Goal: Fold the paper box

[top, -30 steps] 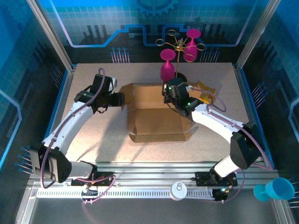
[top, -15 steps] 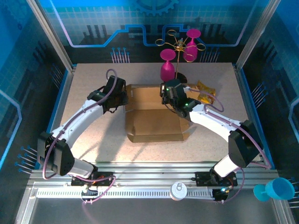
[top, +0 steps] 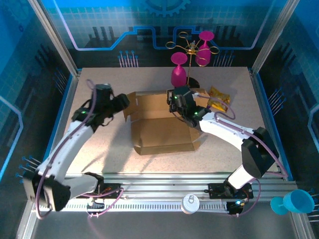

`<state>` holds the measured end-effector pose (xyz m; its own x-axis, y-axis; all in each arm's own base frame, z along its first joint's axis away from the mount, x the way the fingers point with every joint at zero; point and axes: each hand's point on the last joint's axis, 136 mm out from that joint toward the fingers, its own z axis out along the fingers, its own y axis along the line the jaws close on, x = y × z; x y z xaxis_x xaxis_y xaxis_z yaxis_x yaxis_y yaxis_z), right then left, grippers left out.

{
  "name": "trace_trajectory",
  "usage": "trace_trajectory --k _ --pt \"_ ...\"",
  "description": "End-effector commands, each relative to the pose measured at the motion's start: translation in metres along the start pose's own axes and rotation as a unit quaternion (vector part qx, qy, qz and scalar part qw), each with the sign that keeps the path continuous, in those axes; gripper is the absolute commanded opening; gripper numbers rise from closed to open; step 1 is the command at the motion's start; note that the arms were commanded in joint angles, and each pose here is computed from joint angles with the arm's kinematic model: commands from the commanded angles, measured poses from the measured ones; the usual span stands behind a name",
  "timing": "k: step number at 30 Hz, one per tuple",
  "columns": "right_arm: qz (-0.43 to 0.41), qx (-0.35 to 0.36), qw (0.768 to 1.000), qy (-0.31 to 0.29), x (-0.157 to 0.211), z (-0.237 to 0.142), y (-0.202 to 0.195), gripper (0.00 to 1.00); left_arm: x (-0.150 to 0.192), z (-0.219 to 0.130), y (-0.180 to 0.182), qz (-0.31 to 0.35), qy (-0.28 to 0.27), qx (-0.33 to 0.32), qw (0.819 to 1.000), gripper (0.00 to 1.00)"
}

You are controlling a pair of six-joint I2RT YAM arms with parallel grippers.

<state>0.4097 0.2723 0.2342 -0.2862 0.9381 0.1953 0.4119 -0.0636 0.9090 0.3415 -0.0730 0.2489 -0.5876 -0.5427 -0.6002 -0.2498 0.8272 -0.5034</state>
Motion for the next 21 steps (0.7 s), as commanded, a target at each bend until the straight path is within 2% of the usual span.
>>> trace_trajectory --k 1,5,9,17,21 --pt "-0.014 -0.017 1.000 0.004 0.013 0.006 -0.003 0.00 -0.005 -0.022 0.009 -0.047 -0.002 0.035 0.998 0.66" --pt "-0.042 -0.035 0.998 0.020 0.020 0.012 -0.008 0.00 -0.011 -0.025 0.036 -0.095 -0.004 0.024 0.995 0.63" --pt "-0.052 -0.049 0.997 0.037 0.023 0.016 -0.020 0.00 -0.011 -0.017 0.046 -0.118 -0.001 0.026 0.993 0.60" --pt "-0.066 -0.059 0.993 0.083 0.040 0.031 -0.040 0.00 0.005 0.003 0.069 -0.118 0.025 -0.001 0.993 0.60" --pt "-0.075 -0.051 0.992 0.090 0.041 0.033 -0.045 0.00 0.020 0.013 0.084 -0.107 0.057 -0.024 0.992 0.56"
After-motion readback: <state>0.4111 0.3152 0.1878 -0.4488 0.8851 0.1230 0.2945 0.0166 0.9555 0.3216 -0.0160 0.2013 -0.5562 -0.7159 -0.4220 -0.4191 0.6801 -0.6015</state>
